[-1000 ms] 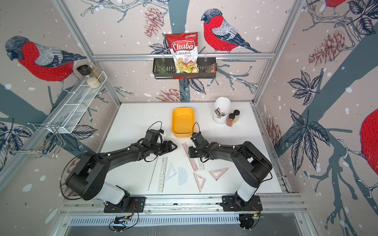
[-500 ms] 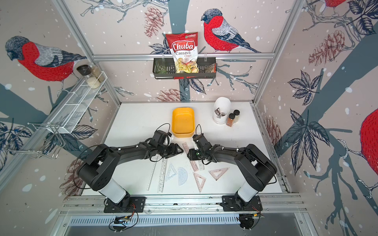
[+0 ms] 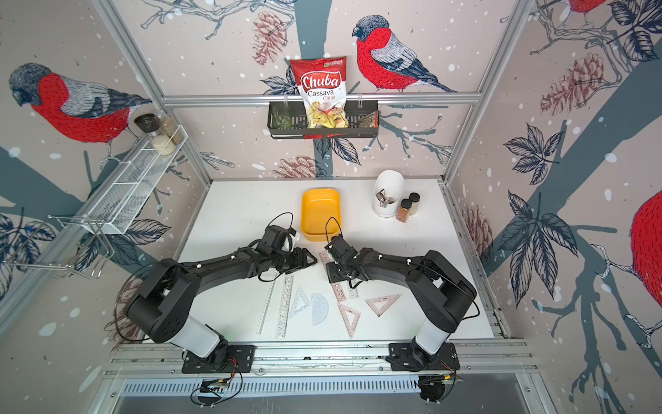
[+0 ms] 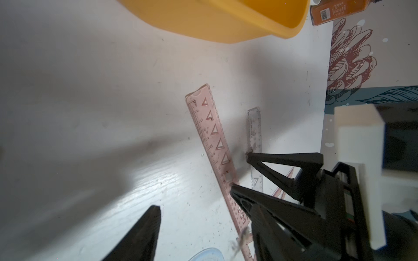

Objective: Put the scattered rulers into the storage box
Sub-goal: Pick up the ruler from the center of the board.

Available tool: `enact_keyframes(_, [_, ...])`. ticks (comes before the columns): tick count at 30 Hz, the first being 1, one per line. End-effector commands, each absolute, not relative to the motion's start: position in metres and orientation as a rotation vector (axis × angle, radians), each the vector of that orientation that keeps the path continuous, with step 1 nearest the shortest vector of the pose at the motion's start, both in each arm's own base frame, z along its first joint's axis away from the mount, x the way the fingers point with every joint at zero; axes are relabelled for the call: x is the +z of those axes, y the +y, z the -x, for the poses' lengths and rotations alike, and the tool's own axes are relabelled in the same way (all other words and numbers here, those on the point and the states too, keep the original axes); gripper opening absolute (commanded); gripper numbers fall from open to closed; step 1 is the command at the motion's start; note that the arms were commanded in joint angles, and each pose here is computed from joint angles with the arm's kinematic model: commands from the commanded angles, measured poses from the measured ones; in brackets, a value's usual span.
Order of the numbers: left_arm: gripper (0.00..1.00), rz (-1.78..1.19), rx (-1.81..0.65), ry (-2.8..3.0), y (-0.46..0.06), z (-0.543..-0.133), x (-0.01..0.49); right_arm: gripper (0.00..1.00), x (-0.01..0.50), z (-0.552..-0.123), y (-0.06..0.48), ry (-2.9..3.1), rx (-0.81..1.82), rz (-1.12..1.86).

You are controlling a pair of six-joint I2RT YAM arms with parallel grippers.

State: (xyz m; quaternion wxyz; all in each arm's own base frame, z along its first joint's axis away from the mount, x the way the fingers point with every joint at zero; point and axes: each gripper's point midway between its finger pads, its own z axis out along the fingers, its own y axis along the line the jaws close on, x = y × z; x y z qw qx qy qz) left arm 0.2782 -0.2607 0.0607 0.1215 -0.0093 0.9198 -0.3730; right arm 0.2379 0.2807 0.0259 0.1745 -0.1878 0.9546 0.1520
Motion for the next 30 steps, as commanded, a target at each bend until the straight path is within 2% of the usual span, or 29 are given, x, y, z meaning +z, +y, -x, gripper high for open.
enact_keyframes(1, [0.66,-0.003,-1.149,2.679,-0.268,-0.273,0.062,0.56,0.030,-0.229,0.291,2.714,0.592,0.508])
enact_keyframes(15, [0.62,-0.027,-1.159,2.721,-0.276,-0.267,0.046,0.51,0.043,-0.220,0.304,2.667,0.971,0.409])
enact_keyframes(30, [0.58,-0.042,-1.205,2.766,-0.289,-0.274,0.028,0.46,0.042,-0.220,0.297,2.628,1.210,0.386])
